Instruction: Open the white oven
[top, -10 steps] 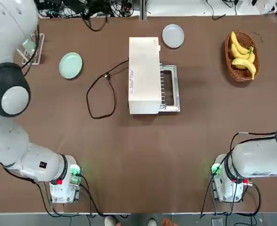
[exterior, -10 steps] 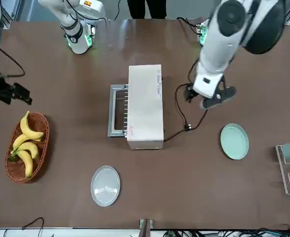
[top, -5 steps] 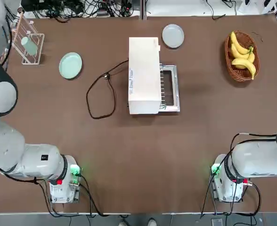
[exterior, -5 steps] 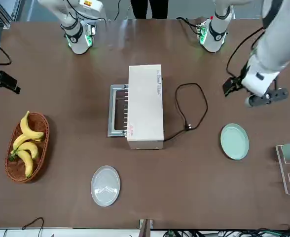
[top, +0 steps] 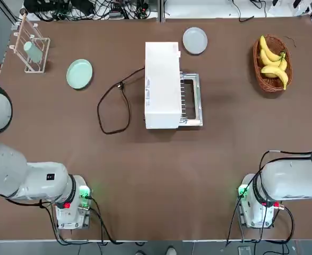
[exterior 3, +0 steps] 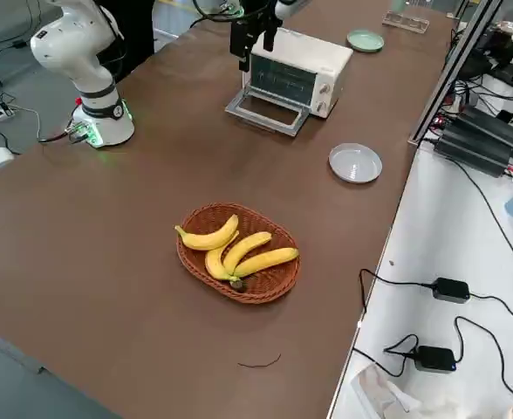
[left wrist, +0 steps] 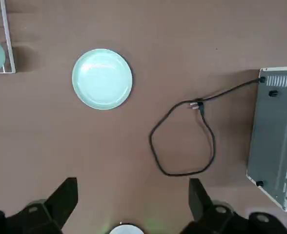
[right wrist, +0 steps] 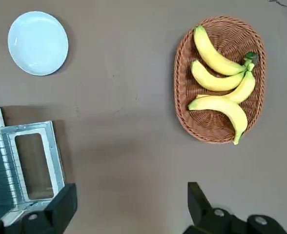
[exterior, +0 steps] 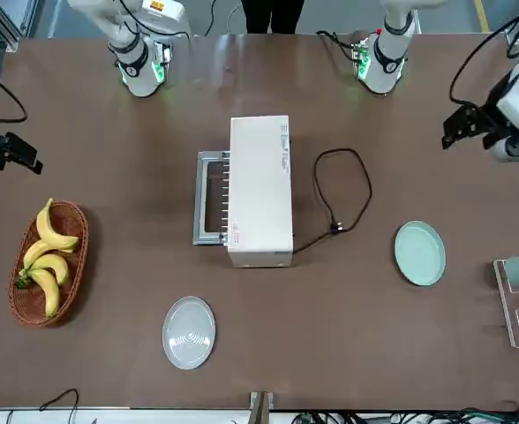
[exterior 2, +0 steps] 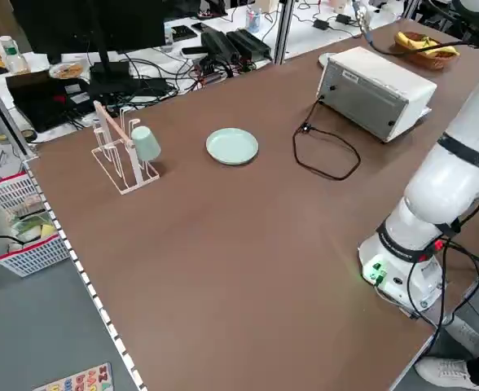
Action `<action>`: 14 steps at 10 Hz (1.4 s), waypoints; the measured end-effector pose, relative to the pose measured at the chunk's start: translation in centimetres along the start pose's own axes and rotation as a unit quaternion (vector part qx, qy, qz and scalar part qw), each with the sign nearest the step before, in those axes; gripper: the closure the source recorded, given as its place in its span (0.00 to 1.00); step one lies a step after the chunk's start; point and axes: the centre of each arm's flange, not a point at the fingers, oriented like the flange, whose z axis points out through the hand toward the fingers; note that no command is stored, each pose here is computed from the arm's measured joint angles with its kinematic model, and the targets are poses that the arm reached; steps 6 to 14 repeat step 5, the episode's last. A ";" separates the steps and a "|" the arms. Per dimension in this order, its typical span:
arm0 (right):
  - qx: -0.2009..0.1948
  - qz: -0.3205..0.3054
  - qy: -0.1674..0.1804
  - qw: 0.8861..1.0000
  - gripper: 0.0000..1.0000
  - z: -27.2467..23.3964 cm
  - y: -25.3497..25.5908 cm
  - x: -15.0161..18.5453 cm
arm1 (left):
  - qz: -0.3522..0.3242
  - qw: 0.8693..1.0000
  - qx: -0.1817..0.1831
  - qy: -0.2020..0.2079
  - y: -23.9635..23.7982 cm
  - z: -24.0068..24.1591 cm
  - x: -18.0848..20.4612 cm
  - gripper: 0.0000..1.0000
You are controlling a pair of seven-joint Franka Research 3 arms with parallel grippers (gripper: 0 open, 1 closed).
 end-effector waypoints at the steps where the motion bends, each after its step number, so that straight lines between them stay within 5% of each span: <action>1: 0.000 -0.001 0.000 1.000 0.00 0.0 -0.1 0.0 | 0.001 1.000 -0.001 0.012 -0.3 -0.9 0.0 0.00; 3: 0.000 0.002 -0.001 1.000 0.00 0.0 0.2 0.0 | 0.008 0.999 0.005 0.039 -0.2 -1.9 0.4 0.00; 14: 0.000 0.003 0.000 1.000 0.00 0.0 0.3 0.0 | 0.016 0.999 0.006 0.041 0.0 -1.9 0.4 0.00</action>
